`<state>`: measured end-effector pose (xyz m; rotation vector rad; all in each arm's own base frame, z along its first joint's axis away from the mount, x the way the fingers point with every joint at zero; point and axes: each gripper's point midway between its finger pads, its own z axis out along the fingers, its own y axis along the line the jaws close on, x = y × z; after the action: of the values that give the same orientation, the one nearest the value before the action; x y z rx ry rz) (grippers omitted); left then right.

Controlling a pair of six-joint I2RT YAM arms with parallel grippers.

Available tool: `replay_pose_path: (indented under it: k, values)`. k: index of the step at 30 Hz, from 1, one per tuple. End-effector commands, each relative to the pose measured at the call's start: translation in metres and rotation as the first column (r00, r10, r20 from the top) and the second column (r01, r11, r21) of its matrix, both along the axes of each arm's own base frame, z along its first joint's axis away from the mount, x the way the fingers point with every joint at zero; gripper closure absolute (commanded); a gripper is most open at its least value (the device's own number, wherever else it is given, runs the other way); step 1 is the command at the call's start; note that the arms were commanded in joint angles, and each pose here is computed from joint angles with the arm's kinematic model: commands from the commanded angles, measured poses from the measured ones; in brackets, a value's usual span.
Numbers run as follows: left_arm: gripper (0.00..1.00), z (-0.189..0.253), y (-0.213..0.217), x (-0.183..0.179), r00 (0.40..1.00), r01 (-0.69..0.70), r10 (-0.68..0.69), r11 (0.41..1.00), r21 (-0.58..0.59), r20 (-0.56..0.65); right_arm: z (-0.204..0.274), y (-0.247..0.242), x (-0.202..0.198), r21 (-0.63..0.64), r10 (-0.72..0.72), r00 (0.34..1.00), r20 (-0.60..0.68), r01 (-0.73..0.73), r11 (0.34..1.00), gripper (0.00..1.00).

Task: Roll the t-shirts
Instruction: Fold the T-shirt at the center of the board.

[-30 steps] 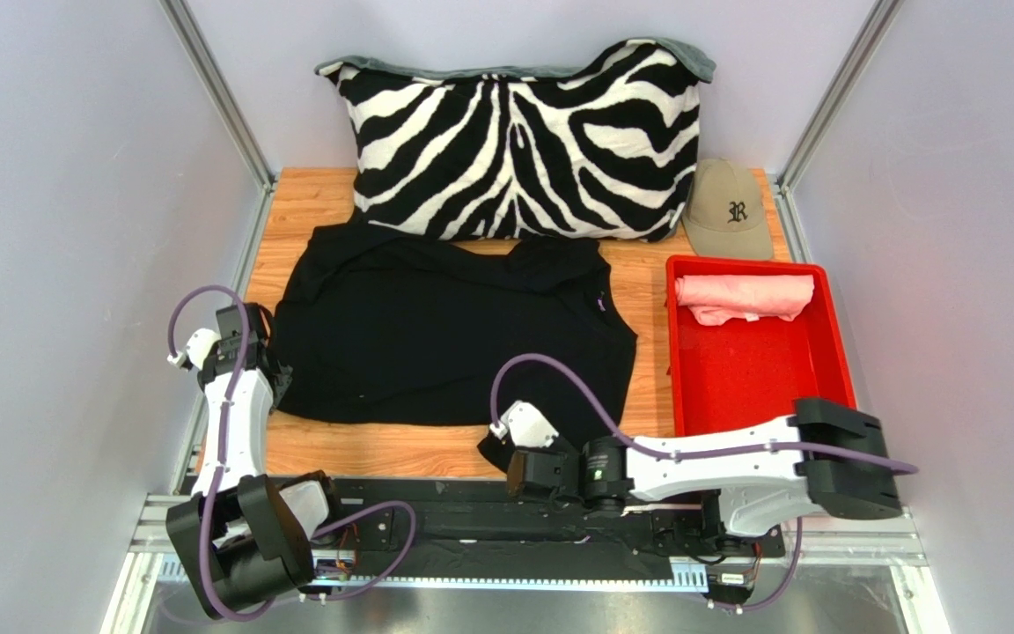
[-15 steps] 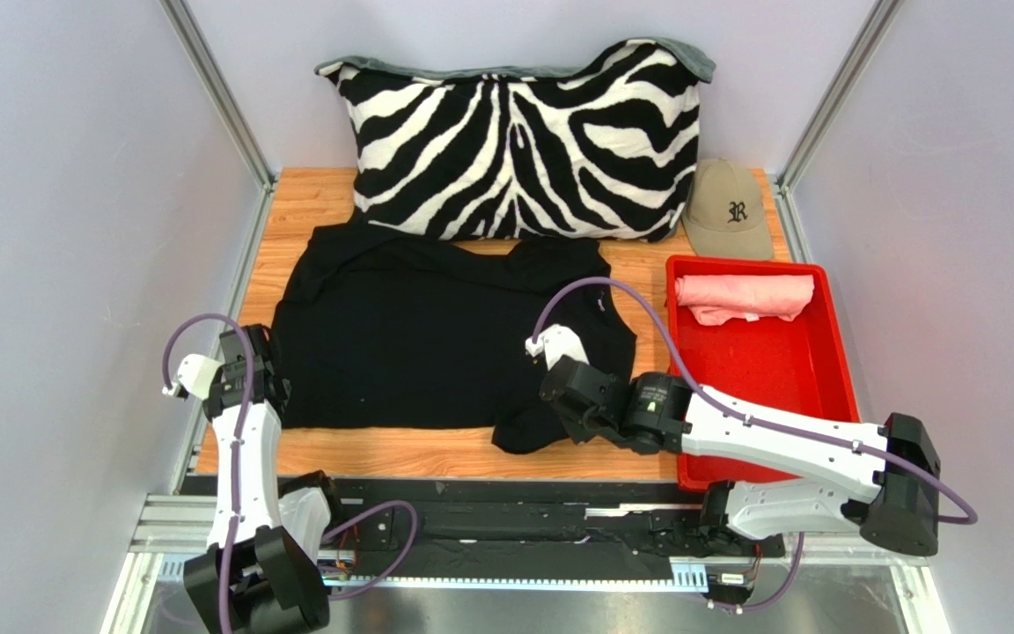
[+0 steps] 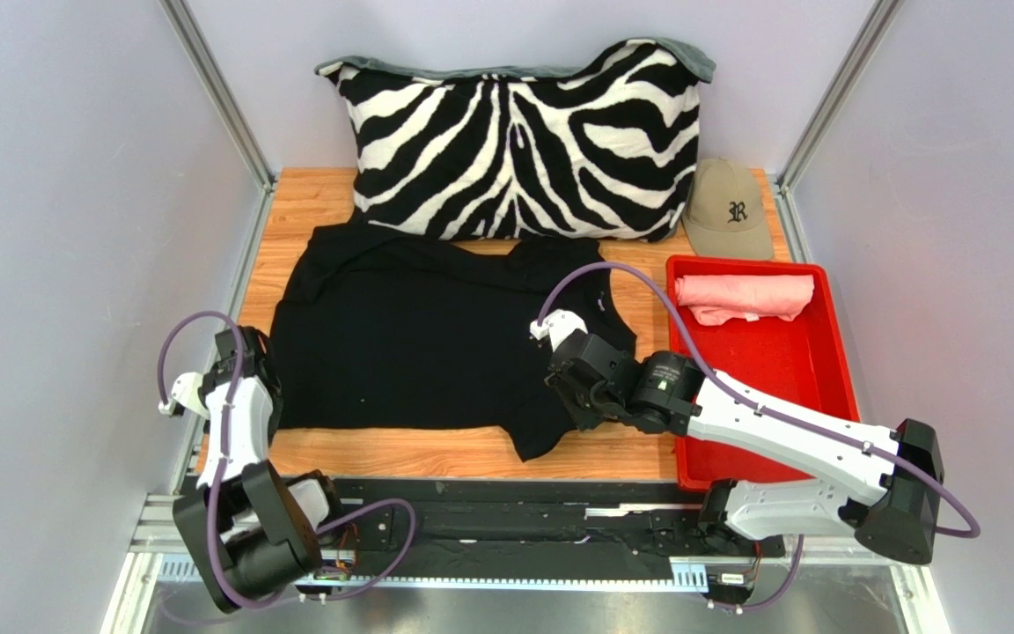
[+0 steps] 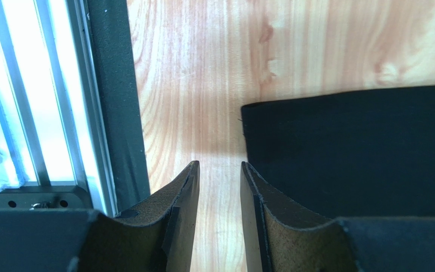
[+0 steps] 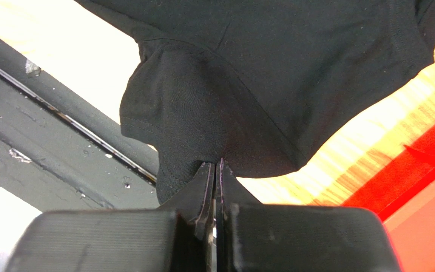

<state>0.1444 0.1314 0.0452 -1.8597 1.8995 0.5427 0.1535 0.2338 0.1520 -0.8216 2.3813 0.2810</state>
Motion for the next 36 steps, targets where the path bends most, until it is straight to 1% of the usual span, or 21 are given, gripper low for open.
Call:
replay_pose_path:
  k: [1,6,15,19,25,28,31,36]
  values:
    - [0.59,0.003,0.009,0.008,1.0,-0.02,0.019,1.0,-0.014,-0.011,0.022,0.003,0.001,0.065,0.021,1.0,0.015,-0.022,0.998,1.0]
    - [0.59,-0.005,0.015,0.005,0.999,-0.029,0.028,0.999,-0.026,-0.046,0.026,0.001,0.003,0.082,0.012,1.0,0.018,-0.013,0.997,1.0]
    - [0.6,-0.008,0.02,0.018,0.999,-0.015,0.014,0.999,-0.038,-0.038,0.032,-0.004,0.003,0.115,-0.006,1.0,0.025,0.003,0.993,1.0]
    - [0.6,0.002,0.026,0.025,1.0,0.009,-0.01,1.0,-0.016,-0.028,0.032,-0.006,0.002,0.123,-0.008,1.0,0.019,0.006,0.992,1.0]
    - [0.6,0.015,0.031,0.023,0.999,0.023,-0.022,1.0,0.019,-0.031,0.031,-0.006,0.0,0.128,0.0,1.0,0.015,-0.002,0.992,1.0]
    - [0.59,0.009,0.028,0.025,0.999,0.026,-0.027,1.0,-0.01,-0.037,0.032,-0.005,0.0,0.131,0.001,1.0,0.016,-0.003,0.991,1.0]
    - [0.59,-0.001,0.024,0.023,0.997,0.018,-0.021,0.999,-0.044,-0.069,0.032,-0.006,0.001,0.13,-0.003,1.0,0.02,0.001,0.991,1.0]
    - [0.59,-0.011,0.025,0.019,0.995,0.004,-0.009,0.999,-0.053,-0.102,0.033,-0.007,0.002,0.134,-0.012,1.0,0.024,0.009,0.991,1.0]
